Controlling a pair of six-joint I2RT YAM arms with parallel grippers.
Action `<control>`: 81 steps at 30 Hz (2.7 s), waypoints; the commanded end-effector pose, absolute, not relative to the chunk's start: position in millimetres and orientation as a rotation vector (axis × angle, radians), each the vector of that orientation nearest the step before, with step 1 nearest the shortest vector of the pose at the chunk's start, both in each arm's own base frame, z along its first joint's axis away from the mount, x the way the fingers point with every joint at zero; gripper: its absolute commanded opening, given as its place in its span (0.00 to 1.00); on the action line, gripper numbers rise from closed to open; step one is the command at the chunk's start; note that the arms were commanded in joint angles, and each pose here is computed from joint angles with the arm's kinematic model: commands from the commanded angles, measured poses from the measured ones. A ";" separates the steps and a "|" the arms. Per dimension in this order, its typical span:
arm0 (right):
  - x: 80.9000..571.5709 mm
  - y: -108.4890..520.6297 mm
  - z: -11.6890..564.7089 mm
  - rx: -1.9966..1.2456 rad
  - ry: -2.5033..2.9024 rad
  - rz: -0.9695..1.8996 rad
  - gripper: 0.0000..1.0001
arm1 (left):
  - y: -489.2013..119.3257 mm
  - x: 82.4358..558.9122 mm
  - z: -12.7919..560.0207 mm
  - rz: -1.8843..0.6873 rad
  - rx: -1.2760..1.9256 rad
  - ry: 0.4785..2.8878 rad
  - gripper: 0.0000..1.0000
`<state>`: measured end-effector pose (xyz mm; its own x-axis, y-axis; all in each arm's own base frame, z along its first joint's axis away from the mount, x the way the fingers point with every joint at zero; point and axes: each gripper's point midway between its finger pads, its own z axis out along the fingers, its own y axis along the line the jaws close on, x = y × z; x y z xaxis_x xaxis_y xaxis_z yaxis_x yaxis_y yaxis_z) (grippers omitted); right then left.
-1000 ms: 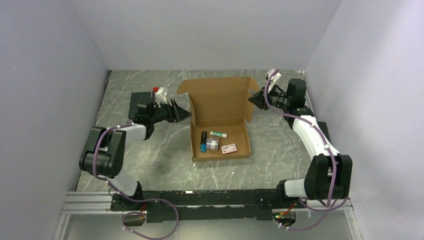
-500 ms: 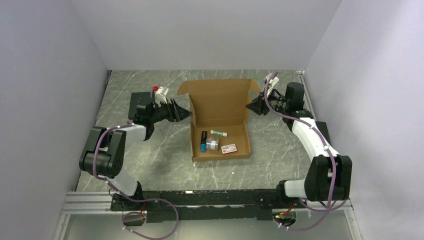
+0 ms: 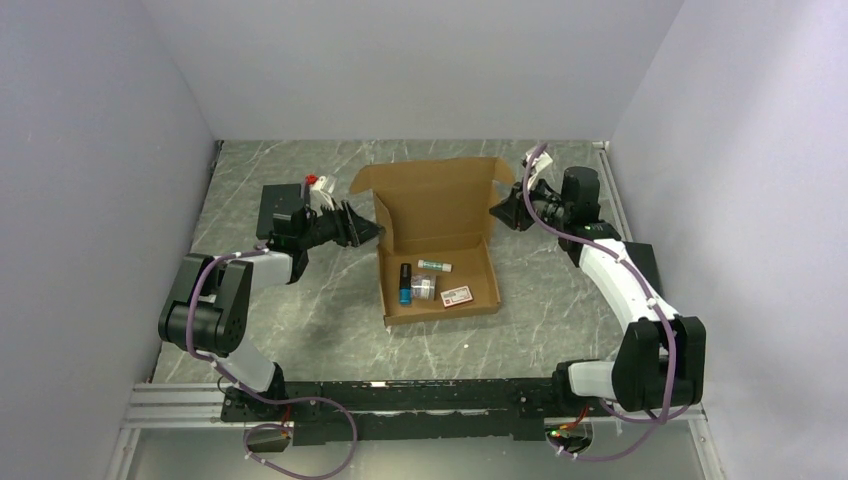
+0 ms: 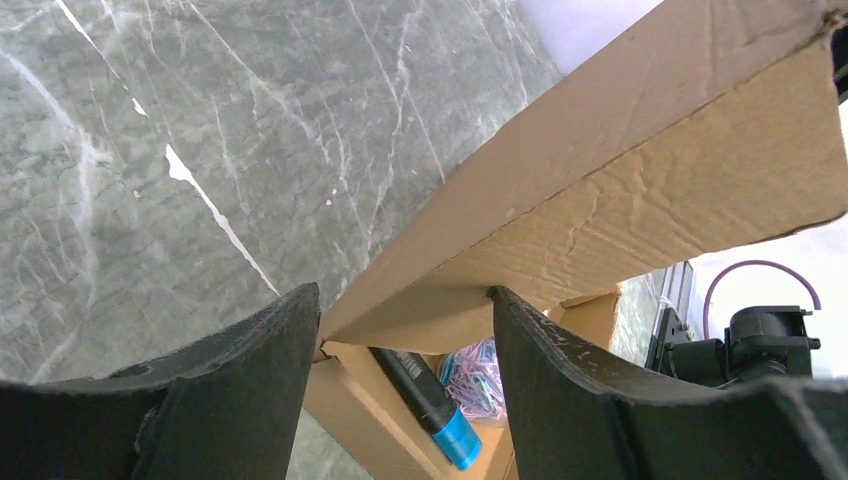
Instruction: Fold the paper box
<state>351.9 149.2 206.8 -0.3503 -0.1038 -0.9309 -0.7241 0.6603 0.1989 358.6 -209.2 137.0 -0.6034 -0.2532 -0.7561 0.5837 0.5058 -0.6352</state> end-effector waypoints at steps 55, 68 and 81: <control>482.4 158.6 249.5 -0.307 1.666 0.485 0.00 | -221.9 451.3 194.2 -1.148 0.458 1.746 0.74; 433.6 163.1 224.6 -0.319 1.712 0.500 0.00 | -212.6 424.5 184.6 -1.137 0.360 1.821 0.75; 413.2 160.5 210.1 -0.303 1.754 0.437 0.02 | -196.5 397.9 188.4 -1.052 0.213 1.927 0.68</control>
